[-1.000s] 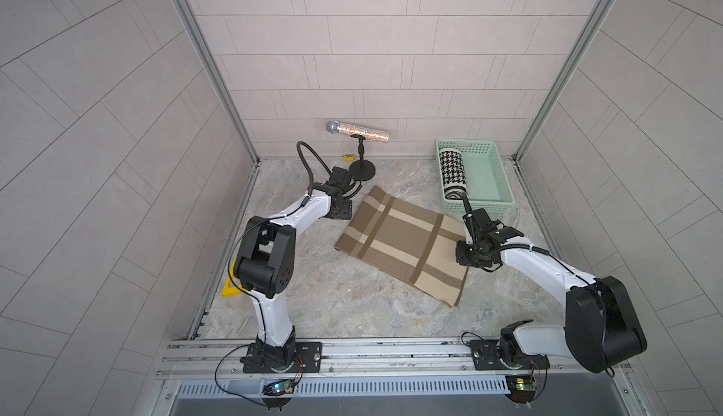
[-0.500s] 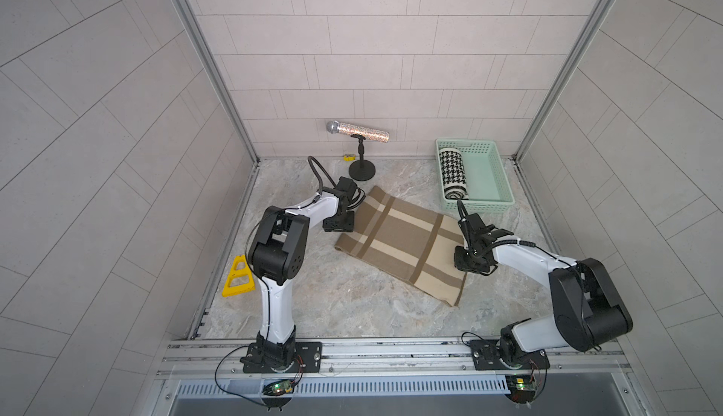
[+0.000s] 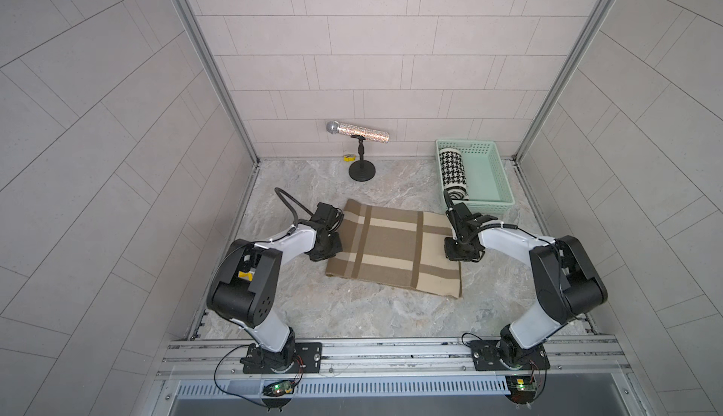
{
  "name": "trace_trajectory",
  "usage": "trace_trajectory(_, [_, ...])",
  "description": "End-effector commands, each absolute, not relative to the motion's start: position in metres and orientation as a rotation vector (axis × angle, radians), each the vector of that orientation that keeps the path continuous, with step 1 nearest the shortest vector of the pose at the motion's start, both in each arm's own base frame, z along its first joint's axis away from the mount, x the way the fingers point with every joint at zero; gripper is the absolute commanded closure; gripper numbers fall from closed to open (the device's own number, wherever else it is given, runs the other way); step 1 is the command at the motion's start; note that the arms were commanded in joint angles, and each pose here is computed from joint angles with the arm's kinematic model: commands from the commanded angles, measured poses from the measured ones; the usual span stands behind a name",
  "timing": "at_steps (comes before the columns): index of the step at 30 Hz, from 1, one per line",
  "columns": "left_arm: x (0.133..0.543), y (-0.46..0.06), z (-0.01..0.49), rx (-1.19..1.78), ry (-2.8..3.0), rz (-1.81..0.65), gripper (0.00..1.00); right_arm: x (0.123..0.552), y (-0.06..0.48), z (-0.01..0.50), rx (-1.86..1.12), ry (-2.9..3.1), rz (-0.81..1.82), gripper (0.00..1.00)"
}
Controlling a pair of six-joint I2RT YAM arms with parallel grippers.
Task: Roll up the scarf and place it into the basket
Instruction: Adjust the scarf at the center of the board.
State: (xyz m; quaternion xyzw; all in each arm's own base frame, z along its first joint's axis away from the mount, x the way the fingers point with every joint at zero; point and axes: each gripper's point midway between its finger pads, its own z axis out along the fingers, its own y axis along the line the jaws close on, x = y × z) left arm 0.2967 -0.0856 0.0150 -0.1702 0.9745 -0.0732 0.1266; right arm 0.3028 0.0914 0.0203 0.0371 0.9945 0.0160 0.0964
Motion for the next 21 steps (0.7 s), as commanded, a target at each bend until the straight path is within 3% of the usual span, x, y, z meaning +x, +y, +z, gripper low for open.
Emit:
trace_trajectory(1, [0.265,-0.062,0.008,-0.736,2.836,-0.212,1.0,0.305,0.101,0.004,-0.048,3.024,-0.046,0.75])
trace_trajectory(10, [0.254,-0.067,0.008,-0.845,2.782,-0.362,0.99,0.405,0.136,0.017,-0.242,2.944,-0.137,0.73])
trace_trajectory(16, [0.263,-0.099,0.007,-0.876,2.74,-0.651,0.78,0.463,0.15,0.022,-0.304,2.911,-0.153,0.66])
trace_trajectory(21, [0.276,-0.091,0.036,-0.85,2.684,-0.609,0.69,0.476,0.144,0.06,-0.316,2.836,-0.217,0.55])
